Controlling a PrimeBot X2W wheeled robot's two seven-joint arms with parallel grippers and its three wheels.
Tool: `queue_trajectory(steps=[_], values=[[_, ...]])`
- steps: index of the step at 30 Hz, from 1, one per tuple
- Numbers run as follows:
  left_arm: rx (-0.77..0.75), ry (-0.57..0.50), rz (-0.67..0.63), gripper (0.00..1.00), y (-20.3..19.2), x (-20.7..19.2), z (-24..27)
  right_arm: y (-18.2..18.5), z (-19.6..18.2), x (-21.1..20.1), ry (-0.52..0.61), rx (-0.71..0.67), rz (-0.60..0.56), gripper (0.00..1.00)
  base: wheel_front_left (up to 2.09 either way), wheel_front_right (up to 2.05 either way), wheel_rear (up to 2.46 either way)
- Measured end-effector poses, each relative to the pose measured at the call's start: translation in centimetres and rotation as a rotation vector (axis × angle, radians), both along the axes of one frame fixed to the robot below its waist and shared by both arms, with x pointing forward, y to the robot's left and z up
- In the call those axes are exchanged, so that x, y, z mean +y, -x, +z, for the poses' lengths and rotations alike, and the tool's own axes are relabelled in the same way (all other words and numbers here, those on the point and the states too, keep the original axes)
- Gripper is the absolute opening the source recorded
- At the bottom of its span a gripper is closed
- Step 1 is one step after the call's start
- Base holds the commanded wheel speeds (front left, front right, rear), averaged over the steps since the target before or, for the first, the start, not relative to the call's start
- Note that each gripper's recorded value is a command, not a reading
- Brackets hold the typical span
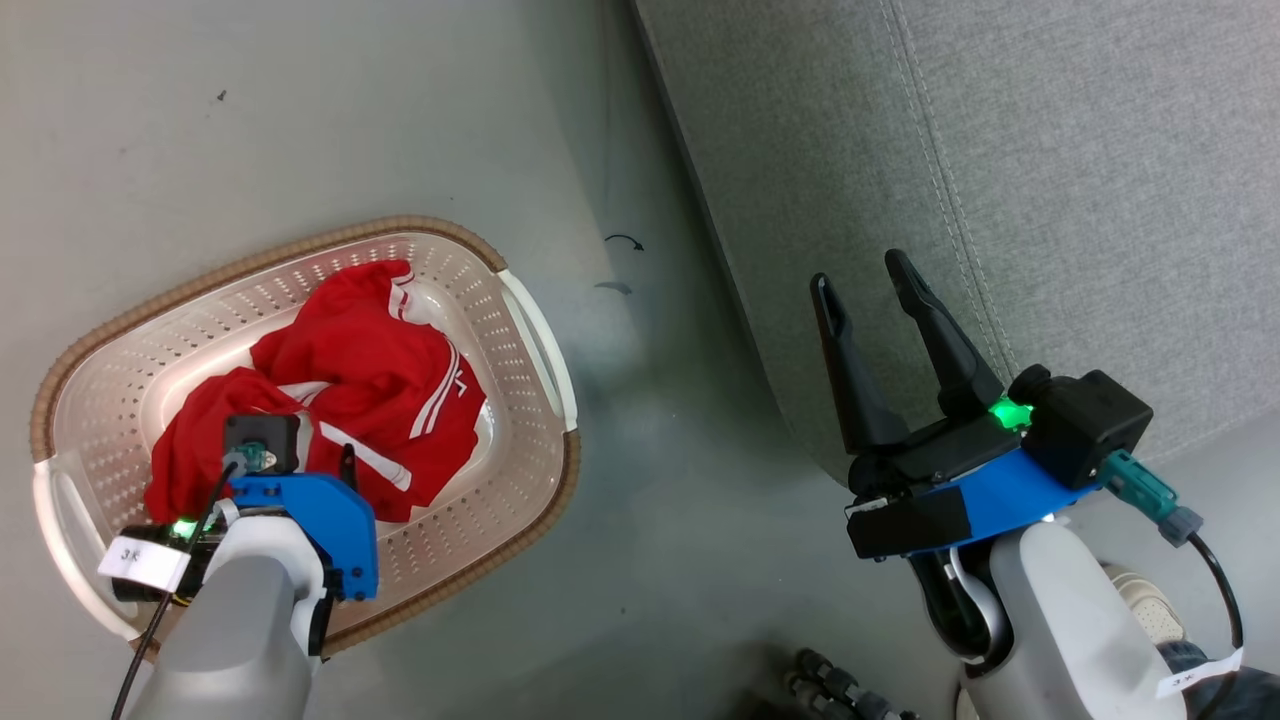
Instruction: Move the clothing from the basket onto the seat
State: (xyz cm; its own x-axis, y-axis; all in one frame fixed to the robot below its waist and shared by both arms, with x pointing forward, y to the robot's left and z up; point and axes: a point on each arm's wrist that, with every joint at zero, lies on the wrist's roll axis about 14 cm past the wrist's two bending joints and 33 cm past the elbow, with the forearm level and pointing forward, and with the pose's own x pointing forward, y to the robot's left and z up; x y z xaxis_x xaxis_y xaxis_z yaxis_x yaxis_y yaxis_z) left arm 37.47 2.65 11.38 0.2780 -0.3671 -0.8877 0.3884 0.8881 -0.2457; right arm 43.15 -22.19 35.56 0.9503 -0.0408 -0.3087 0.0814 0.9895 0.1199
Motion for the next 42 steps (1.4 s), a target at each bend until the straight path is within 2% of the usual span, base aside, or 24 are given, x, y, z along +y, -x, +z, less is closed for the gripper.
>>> queue_trajectory(steps=[6,8,9,27,36,42], values=[[0.009,-0.033,-0.013,0.98,-0.2,0.5,-0.5,-0.1,-0.3,0.1,-0.013,0.004,-0.002,1.0,0.0,0.0,0.0],[0.011,-0.041,-0.014,0.25,-0.3,0.6,-0.6,-0.2,-0.3,0.2,-0.015,0.003,-0.001,1.0,0.0,0.0,0.0],[0.01,-0.042,-0.013,0.0,-0.4,0.7,-0.6,-0.2,-0.3,0.2,-0.016,0.002,0.001,1.0,0.0,0.0,0.0],[-0.021,0.024,0.042,0.0,-0.9,0.6,2.1,-0.9,1.3,1.2,-0.015,-0.043,0.036,1.0,0.0,0.0,0.0],[-0.101,0.086,0.062,0.0,-0.7,0.0,7.3,-0.6,4.5,2.2,-0.005,-0.114,0.066,1.0,0.0,0.0,0.0],[-0.235,0.113,0.05,0.0,-1.4,-0.1,12.5,0.8,6.8,3.3,-0.007,-0.161,0.087,1.0,0.0,0.0,0.0]])
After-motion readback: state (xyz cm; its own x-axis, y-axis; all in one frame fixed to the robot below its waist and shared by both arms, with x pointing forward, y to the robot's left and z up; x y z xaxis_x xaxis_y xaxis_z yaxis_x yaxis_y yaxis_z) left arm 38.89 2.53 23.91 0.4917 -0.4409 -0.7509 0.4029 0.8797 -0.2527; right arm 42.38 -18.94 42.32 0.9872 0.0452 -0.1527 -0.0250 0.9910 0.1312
